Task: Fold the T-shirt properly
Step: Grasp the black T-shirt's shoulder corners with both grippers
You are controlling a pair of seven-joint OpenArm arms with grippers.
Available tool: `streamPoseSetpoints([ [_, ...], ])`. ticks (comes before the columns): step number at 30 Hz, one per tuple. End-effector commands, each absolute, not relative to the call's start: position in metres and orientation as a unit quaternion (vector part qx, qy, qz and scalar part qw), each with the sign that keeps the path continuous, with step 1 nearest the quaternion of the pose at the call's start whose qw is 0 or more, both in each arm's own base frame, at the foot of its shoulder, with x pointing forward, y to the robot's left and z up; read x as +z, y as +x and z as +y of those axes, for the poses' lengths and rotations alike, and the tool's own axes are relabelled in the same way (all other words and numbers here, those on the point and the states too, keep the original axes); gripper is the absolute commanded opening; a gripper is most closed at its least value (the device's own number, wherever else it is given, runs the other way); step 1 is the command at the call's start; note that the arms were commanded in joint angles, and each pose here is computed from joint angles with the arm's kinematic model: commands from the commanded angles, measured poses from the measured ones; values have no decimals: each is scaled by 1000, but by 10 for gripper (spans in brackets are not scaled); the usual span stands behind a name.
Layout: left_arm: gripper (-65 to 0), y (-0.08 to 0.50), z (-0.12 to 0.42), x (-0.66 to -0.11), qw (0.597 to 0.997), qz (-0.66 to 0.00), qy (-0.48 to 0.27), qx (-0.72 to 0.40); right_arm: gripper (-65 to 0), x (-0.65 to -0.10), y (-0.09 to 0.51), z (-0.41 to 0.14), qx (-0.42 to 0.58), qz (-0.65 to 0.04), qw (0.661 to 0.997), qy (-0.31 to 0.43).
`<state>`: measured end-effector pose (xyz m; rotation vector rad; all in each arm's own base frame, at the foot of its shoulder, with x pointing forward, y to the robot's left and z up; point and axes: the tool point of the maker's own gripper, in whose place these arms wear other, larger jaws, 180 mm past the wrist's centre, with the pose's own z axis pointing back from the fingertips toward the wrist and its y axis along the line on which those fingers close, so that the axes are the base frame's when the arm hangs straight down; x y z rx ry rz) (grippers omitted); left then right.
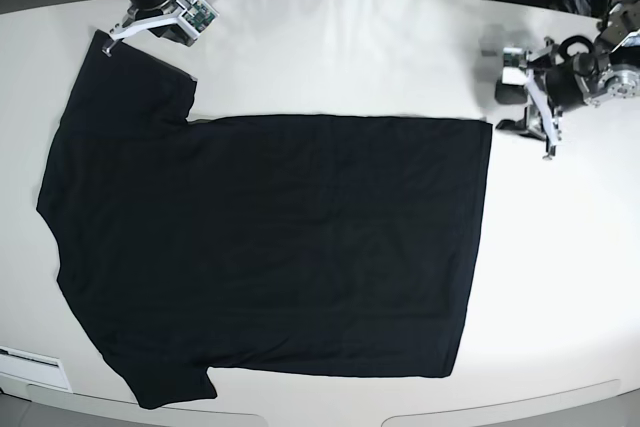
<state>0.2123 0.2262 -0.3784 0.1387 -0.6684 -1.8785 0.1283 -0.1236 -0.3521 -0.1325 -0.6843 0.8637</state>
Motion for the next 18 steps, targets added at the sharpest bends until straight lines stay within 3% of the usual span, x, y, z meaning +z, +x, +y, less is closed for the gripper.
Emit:
streamPoseSetpoints([
  [1,-333,207,242,-393,544,-236,64,-803,-650,-346,131,-124,412,-335,845,-66],
  [10,-354,230,199,-425,518,-248,45,-817,-650,-345,136,-136,394,-334,852,-90],
  [11,-420,232,195,-426,517,-249,47,-818,-592,-346,137,-141,391,-332,853,-97],
  [13,-649,238,189,-426,528,-252,51,-809,-425,-351,141,-155,385,-324,856,-116],
  [15,-650,241,186,-427,543,-252,56,-799,-297,-359,144,-171,377,-314,862,-131],
  [18,-650,245,183,-425,555,-264,61,-787,-260,-375,150,-189,358,-298,874,-138],
])
